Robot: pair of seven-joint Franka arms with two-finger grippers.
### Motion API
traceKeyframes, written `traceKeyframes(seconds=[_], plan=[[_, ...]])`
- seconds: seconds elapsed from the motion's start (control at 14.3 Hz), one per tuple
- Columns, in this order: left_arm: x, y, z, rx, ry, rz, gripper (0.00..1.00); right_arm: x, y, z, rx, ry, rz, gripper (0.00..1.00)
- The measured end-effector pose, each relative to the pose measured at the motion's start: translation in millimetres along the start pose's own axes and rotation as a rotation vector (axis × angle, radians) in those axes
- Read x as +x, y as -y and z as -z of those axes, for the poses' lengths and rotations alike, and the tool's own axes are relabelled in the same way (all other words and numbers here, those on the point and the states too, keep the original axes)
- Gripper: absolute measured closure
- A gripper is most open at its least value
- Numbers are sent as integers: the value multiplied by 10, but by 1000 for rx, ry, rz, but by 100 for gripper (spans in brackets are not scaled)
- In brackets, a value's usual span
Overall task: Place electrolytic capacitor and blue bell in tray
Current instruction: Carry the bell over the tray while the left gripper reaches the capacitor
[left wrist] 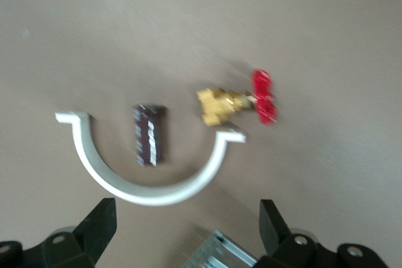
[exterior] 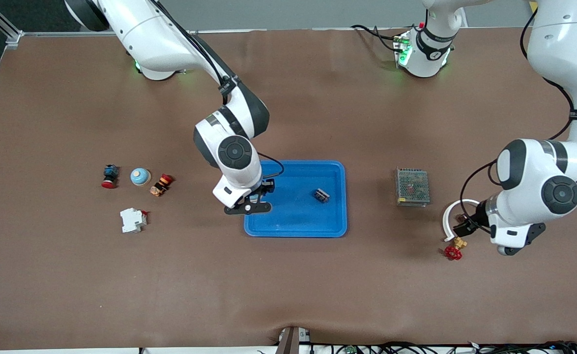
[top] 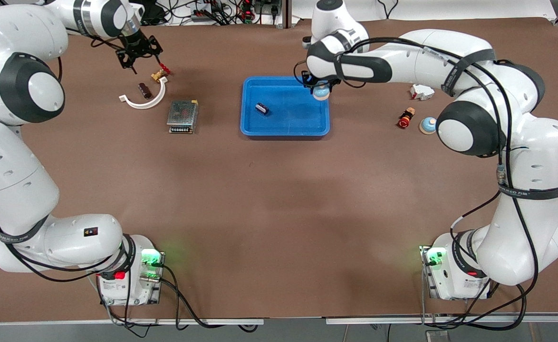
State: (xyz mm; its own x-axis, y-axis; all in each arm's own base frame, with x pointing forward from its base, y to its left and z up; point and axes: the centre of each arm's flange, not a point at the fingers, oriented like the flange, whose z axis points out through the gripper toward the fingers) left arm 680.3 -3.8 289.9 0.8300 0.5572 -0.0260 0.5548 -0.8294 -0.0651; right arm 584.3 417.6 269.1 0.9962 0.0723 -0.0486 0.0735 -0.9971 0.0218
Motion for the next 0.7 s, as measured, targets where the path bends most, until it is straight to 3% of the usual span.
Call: traceKeyframes(seconds=[0.28,0.35,0.42,0.7], plan=[[180,205,-379,12,-5,-12,3,-145,100,-244,0,2,18,32],[198,245,-460,14,1,-25,11,-204,159,-294,-3,6,25,32],[211,286,-526,16,8,-35,11,-265,222,-339,-6,10,32,32],[236,447,-762,31,36,-54,26,-399,400,-491,-5,9,37,32]])
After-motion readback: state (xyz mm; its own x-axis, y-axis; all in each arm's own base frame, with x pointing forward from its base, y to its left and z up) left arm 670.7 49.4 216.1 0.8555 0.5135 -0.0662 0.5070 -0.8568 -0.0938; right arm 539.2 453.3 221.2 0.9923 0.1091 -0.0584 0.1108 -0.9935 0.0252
